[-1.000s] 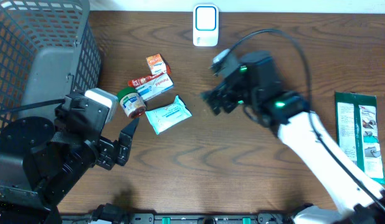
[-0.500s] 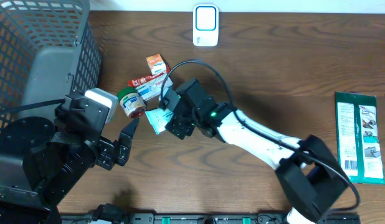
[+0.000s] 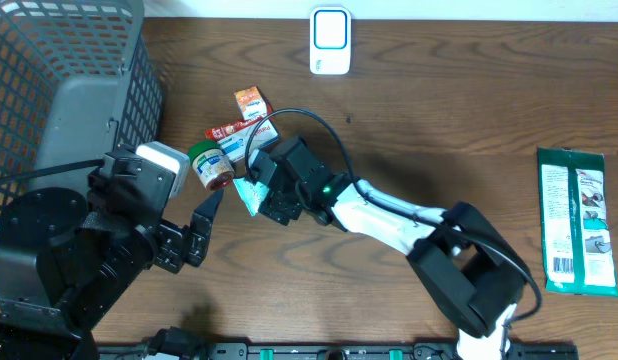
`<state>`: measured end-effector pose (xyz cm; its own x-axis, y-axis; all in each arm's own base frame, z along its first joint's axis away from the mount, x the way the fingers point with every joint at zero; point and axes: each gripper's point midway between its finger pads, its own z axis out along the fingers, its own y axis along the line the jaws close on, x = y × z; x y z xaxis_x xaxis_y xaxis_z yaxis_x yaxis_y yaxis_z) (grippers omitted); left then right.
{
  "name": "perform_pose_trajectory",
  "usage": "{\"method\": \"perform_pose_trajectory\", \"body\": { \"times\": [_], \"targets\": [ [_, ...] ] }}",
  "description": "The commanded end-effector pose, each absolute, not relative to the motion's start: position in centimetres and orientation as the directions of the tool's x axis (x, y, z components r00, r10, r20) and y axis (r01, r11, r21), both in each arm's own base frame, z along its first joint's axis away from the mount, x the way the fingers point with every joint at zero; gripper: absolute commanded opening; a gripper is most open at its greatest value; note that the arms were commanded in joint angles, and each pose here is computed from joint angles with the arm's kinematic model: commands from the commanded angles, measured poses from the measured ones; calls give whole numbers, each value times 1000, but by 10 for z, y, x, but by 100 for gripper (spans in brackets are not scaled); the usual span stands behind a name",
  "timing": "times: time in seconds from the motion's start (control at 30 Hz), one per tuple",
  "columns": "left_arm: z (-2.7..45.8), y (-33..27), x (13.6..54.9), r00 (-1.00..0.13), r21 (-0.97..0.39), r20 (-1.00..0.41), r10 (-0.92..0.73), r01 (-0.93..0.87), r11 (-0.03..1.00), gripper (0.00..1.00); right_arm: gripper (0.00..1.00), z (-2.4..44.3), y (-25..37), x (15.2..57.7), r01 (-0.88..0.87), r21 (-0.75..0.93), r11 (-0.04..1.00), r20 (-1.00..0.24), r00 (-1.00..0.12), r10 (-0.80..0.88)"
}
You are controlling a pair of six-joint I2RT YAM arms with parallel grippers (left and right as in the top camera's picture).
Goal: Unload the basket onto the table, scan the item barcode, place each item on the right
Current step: 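Reach the right gripper left to the mint wipes pack and grasp it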
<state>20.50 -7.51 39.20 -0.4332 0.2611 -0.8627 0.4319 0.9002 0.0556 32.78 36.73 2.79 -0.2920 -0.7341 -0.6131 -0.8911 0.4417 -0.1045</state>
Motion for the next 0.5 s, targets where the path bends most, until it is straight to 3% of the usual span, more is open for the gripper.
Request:
{"method": "perform_pose_trajectory", "body": {
  "times": [0.0, 0.23, 0.4, 0.47],
  "targets": [
    [394, -73, 206, -432, 57, -865, 254, 419, 906, 86, 87, 11, 368, 330, -891, -132, 435, -588, -282, -758],
    [394, -73, 206, -432, 57, -865, 254, 419, 906, 86, 73, -12, 366, 332, -890, -131, 437, -567, -295, -769],
    [394, -73, 206, -432, 57, -865, 254, 419, 906, 86, 52, -15, 366, 331, -888, -125, 442, -563, -303, -769],
    [394, -73, 206, -432, 57, -865, 254, 419, 906, 86, 36, -15, 366, 331, -885, -119, 450, -564, -312, -764]
  ]
}}
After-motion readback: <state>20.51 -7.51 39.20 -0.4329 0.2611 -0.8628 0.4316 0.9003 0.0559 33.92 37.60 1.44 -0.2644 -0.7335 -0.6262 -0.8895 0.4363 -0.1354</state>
